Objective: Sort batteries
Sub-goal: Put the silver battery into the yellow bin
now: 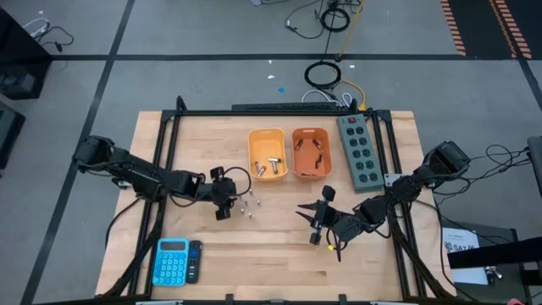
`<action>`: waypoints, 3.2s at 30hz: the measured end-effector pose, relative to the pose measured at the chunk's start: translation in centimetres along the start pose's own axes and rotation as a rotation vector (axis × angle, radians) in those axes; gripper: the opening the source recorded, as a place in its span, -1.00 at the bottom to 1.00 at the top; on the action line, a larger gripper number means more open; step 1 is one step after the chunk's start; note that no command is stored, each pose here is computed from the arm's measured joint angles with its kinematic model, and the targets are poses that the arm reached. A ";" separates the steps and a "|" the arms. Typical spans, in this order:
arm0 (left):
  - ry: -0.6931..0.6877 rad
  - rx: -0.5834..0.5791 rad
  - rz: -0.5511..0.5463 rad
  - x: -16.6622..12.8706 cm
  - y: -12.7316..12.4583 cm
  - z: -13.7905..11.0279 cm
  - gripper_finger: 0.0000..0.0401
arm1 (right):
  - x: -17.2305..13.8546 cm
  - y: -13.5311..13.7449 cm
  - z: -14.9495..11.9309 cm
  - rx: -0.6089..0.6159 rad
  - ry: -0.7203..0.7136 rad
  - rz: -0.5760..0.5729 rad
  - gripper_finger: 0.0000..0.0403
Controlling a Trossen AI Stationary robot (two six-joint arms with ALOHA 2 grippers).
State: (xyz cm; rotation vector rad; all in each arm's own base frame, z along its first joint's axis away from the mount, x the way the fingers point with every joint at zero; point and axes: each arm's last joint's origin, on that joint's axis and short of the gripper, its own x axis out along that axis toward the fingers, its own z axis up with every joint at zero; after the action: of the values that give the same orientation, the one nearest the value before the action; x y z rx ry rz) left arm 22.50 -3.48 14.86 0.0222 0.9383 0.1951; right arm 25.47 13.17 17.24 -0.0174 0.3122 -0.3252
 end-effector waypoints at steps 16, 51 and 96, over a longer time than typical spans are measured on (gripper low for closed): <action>0.024 0.093 -0.074 0.1 0.1 -0.1 -0.05 | 0.0 0.0 0.0 0.002 0.000 0.000 -0.61; 0.041 0.175 -0.180 0.7 2.3 0.3 -0.21 | 0.0 0.0 0.0 0.000 0.000 0.000 -0.61; -0.240 0.070 -0.806 -2.7 2.5 4.7 -0.73 | 0.0 0.0 0.0 0.005 0.000 0.000 -0.61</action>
State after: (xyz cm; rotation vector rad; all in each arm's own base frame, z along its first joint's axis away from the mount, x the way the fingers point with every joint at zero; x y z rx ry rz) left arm 24.34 -1.25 20.11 -0.2600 0.6543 -0.5757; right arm 25.48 13.16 17.24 -0.0129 0.3114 -0.3262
